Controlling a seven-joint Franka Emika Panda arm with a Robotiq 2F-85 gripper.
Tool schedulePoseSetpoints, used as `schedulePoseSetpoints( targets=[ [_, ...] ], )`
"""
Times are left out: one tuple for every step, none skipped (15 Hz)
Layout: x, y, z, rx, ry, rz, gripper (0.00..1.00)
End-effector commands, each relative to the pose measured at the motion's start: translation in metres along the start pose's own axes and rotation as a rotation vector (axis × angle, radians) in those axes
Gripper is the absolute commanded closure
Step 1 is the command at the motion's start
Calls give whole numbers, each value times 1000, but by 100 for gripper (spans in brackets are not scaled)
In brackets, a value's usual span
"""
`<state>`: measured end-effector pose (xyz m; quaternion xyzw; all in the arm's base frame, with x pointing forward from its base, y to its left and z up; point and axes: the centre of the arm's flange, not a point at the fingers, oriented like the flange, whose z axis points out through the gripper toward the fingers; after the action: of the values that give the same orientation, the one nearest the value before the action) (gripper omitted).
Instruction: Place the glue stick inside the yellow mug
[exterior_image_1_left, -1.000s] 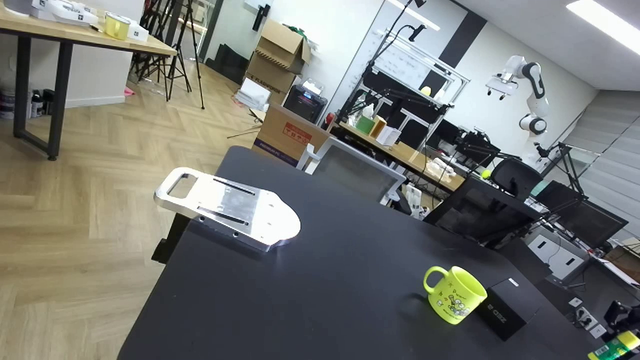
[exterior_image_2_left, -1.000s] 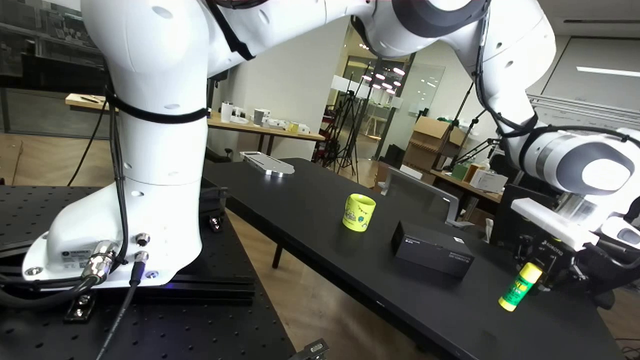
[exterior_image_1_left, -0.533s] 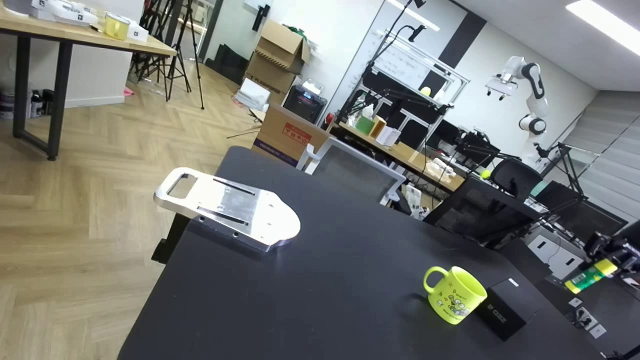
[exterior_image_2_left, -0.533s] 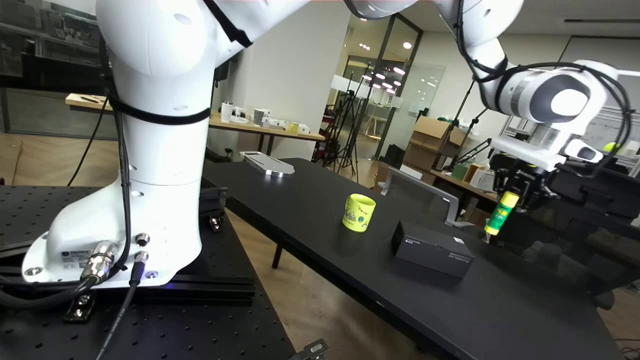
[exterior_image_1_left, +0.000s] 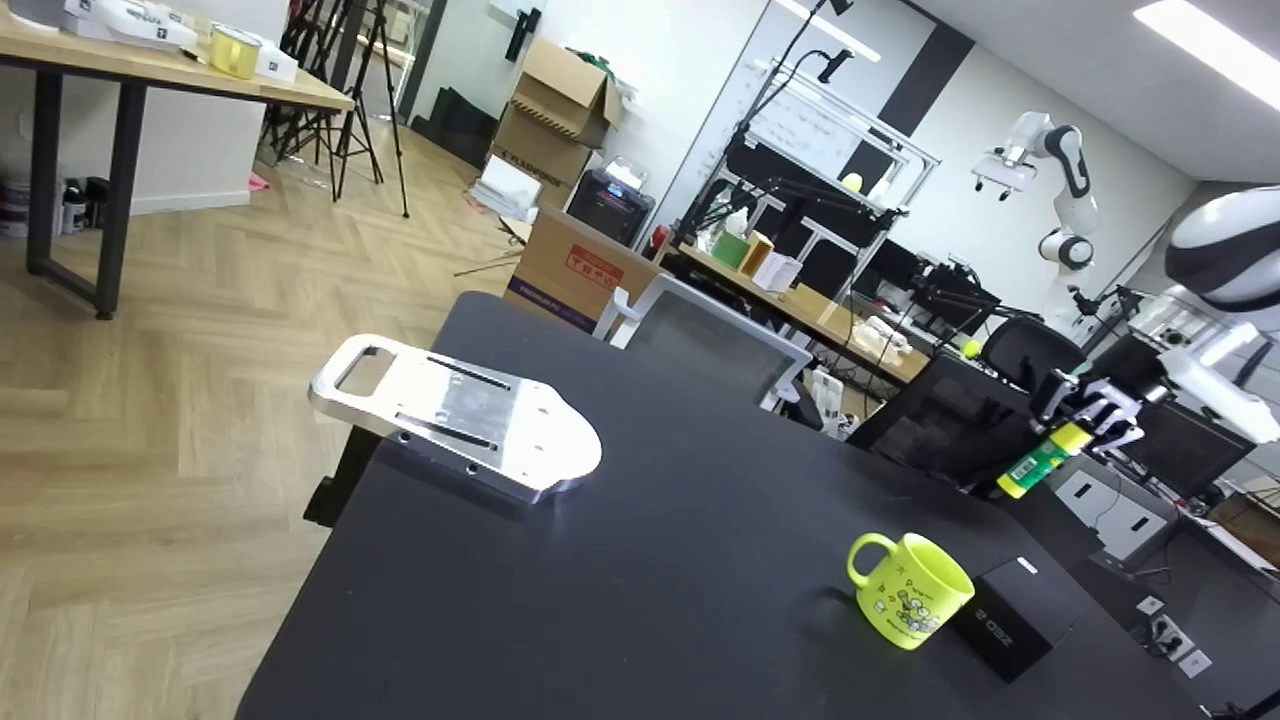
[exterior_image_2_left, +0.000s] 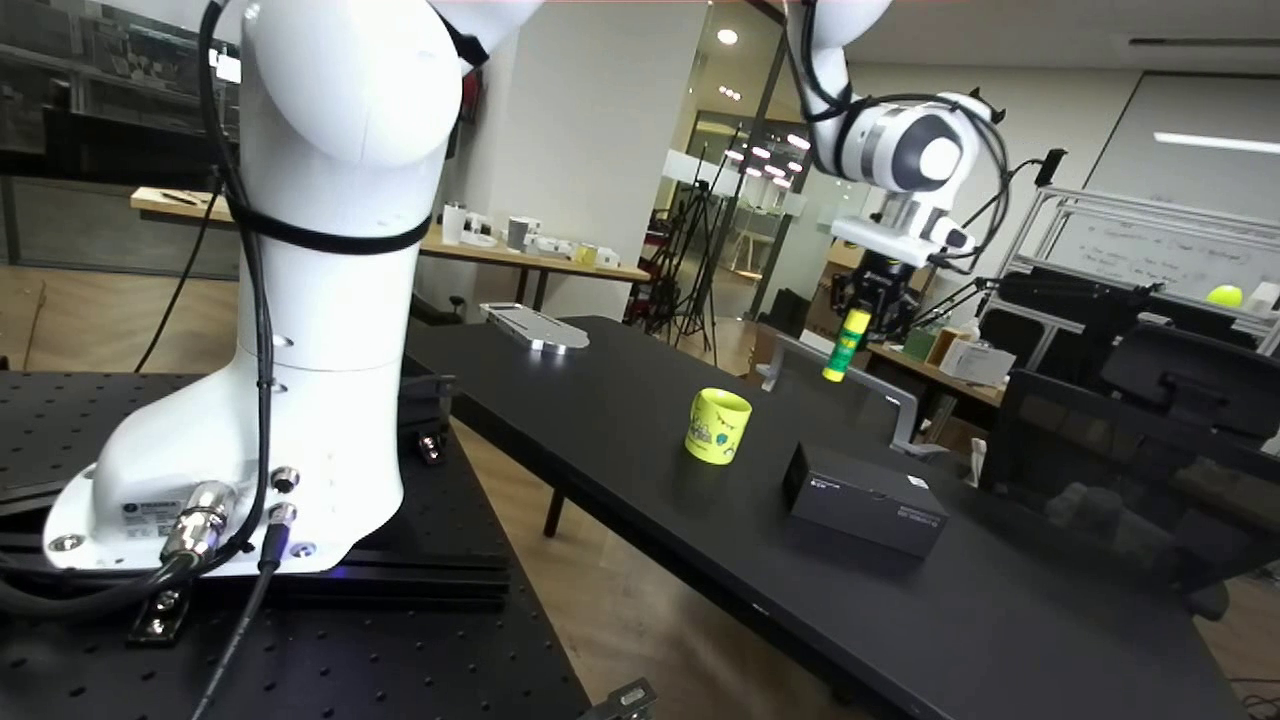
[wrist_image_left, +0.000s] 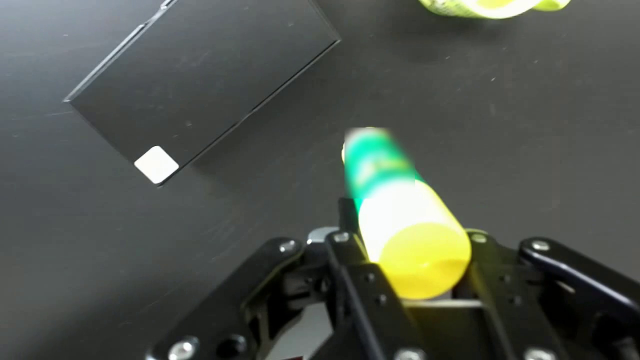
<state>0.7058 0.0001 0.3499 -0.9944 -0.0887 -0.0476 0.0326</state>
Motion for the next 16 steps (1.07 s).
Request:
schedulePoseSetpoints(
  targets=[
    [-62,-65,3,-23,-78,-95,92],
    [-73,-77,6,-32,-96,-128,92],
    [-85,-87,9,-36,-115,-151,92],
    [-95,-95,13,-41,-108,-169,92],
    [-102,-101,18,-38,-99,-186,92],
    [-106,-106,22,-44,-92,-197,92],
    [-109,-109,27,-37,-79,-203,92],
    [-111,-111,31,-35,-64,-209,92],
    [-112,-112,34,-25,-56,-212,92],
    [-113,-112,38,-28,-41,-215,92],
    [-113,-112,43,-25,-37,-220,92],
    [-113,-111,47,-22,-36,-222,92],
    [-114,-110,53,-18,-44,-223,92],
    [-116,-109,58,-18,-49,-225,92],
    [-118,-107,65,-18,-61,-225,92],
    [-119,-106,70,-23,-66,-226,92]
  ],
)
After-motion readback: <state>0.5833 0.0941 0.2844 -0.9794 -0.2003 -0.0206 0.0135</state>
